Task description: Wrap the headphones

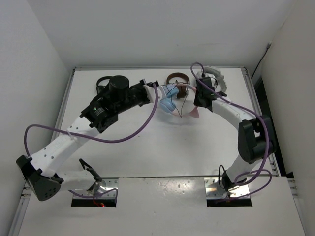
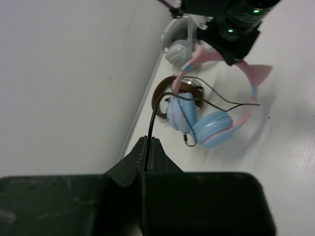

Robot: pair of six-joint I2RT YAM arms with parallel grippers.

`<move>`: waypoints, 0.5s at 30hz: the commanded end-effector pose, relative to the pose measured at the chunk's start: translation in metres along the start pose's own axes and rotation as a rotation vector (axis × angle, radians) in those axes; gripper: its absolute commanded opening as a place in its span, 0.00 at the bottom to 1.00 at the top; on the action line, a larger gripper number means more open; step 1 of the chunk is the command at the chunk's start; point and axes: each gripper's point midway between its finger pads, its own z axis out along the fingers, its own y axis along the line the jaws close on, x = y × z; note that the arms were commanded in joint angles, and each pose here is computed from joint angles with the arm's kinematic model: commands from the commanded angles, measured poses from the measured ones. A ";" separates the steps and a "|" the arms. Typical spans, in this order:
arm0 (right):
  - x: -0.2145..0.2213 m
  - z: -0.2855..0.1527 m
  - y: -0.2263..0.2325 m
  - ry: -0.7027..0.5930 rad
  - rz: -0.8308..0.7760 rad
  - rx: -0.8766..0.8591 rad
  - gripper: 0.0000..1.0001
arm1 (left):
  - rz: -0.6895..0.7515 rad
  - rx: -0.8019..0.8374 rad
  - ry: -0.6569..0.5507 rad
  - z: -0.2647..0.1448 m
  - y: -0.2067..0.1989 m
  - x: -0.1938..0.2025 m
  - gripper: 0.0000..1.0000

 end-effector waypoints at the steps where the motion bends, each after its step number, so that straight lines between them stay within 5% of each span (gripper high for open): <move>1: -0.042 -0.017 0.007 -0.155 0.035 -0.039 0.00 | 0.000 -0.115 -0.032 -0.002 0.036 -0.012 0.00; 15: -0.016 -0.042 0.039 -0.140 -0.148 -0.152 0.00 | -0.070 -0.178 -0.031 0.023 0.068 0.009 0.00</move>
